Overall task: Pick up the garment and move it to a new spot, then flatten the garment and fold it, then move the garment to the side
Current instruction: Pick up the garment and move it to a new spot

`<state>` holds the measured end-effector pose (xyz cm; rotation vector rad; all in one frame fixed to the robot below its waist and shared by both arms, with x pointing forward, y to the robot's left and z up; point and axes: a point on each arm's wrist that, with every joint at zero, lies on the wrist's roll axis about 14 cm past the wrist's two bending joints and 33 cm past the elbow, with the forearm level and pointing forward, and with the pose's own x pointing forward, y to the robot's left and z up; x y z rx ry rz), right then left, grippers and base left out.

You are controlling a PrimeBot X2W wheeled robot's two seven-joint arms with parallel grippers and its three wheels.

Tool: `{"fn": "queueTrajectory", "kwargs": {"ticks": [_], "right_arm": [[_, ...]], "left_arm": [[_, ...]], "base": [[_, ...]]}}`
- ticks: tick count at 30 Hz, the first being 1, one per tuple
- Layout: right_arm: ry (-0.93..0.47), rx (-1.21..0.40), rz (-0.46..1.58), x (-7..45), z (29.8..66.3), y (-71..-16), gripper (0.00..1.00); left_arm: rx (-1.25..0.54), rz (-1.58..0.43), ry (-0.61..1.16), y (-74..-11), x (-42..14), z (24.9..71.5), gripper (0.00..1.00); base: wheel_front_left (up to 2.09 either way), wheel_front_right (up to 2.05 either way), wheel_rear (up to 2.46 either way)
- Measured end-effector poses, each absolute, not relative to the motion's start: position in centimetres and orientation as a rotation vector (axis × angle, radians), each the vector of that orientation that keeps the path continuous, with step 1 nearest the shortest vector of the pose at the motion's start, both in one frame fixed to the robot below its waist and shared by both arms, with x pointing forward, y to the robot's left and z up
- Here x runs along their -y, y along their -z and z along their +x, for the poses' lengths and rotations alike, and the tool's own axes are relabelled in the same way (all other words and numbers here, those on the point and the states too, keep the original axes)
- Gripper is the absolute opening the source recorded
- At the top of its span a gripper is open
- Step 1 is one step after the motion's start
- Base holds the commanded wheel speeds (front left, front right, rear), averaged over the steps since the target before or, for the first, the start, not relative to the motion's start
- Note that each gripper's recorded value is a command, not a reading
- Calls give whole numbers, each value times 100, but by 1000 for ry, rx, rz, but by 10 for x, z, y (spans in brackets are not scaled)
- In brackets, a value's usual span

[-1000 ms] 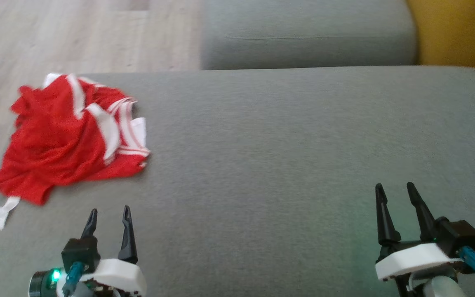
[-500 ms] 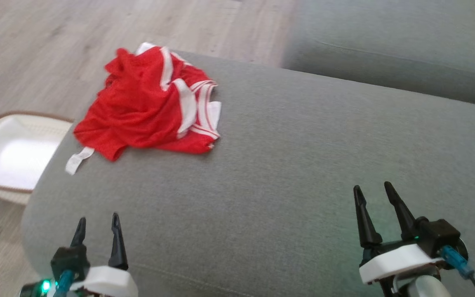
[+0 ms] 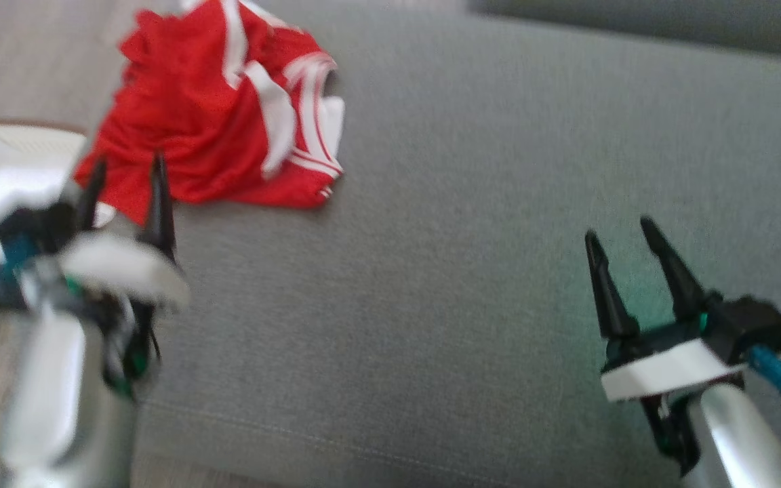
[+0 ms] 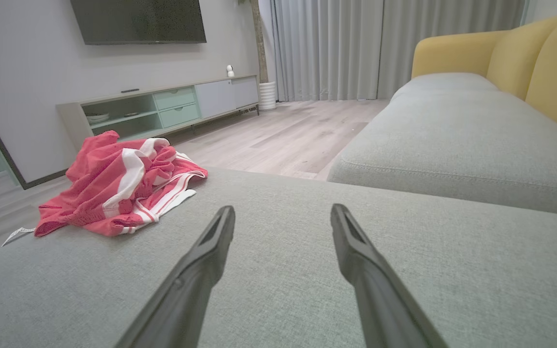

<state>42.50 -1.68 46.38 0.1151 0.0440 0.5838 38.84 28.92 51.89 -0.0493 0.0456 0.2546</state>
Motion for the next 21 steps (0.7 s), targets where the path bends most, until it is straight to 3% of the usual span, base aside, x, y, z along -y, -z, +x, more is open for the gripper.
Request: {"fn": "queueTrajectory", "kwargs": {"ticks": [10, 18, 19, 20, 21], "right_arm": [[-575, -104, 93, 36, 457, -429, 100], [-491, -139, 60, 75, 460, -417, 100], [-477, -139, 59, 80, 460, -418, 100], [-464, -138, 60, 85, 459, -419, 100], [-452, -139, 57, 89, 458, -420, 100]], "left_arm": [[-280, 9, -193, -485, -298, 506, 100], [-631, 27, -283, -380, -310, 510, 100], [-657, 25, -285, -372, -308, 508, 41], [-672, 27, -284, -368, -306, 508, 0], [-679, 31, -282, -367, -305, 509, 0]], "base": [[0, 0, 0], [0, 0, 0], [0, 0, 0], [0, 0, 0], [0, 0, 0]]}}
